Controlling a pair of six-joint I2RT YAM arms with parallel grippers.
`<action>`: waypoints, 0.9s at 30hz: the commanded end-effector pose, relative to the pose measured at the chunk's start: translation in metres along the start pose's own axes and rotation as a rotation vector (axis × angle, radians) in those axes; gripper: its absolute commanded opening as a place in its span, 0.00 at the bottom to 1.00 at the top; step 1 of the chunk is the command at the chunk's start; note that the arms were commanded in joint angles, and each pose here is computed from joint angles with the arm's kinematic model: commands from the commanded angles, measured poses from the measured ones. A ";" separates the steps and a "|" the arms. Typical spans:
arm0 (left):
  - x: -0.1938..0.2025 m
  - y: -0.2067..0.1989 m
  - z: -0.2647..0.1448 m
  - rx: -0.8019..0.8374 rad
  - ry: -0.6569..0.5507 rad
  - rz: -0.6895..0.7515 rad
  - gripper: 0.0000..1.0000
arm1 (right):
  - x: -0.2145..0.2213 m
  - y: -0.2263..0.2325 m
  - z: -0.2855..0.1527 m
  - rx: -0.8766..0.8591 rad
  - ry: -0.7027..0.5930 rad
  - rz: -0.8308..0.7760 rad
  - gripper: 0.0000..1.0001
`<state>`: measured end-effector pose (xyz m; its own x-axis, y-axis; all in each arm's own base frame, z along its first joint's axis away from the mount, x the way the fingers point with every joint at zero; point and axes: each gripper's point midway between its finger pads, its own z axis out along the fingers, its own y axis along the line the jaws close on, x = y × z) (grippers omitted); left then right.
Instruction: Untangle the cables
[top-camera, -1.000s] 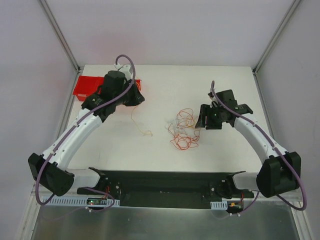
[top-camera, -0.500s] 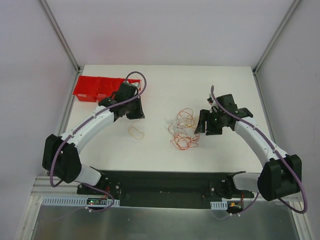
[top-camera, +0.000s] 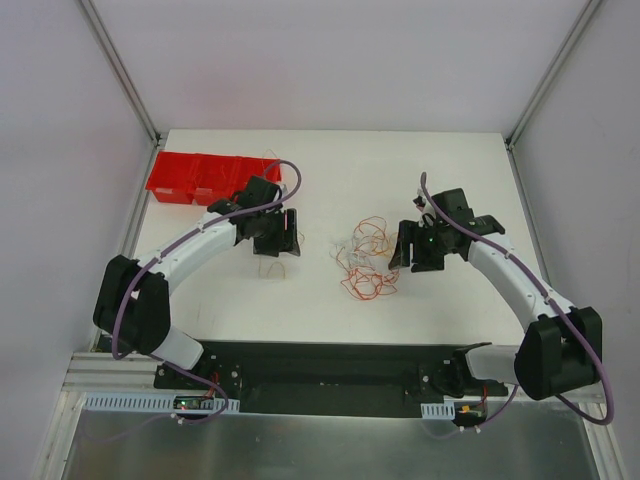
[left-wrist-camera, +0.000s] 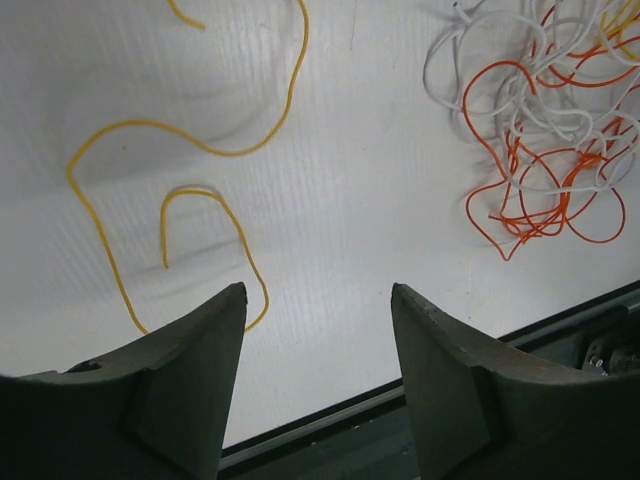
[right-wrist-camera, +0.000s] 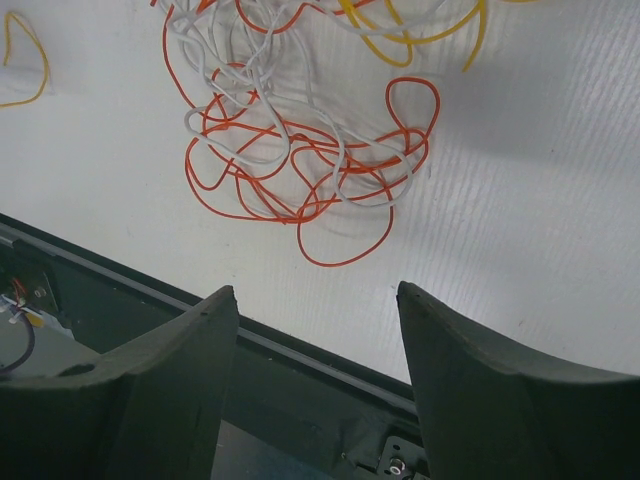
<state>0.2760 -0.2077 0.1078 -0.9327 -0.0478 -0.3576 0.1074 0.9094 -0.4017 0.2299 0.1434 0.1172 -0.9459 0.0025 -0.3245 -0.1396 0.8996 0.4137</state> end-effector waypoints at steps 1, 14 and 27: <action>0.007 0.012 -0.012 -0.034 -0.001 0.024 0.63 | -0.005 0.006 -0.006 -0.015 -0.004 -0.018 0.68; 0.028 0.039 -0.012 -0.204 0.048 -0.189 0.92 | -0.002 0.008 -0.017 -0.009 -0.003 -0.018 0.68; 0.045 0.054 0.001 -0.244 0.032 -1.129 0.99 | -0.020 0.011 -0.015 -0.003 -0.003 -0.015 0.68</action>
<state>0.2404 -0.1533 0.0745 -0.6905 -0.7232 -0.0151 -0.6773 0.6537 -0.3374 0.2315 0.1455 0.1242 -0.9564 -0.0018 -0.2919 -0.1289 0.8997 0.4170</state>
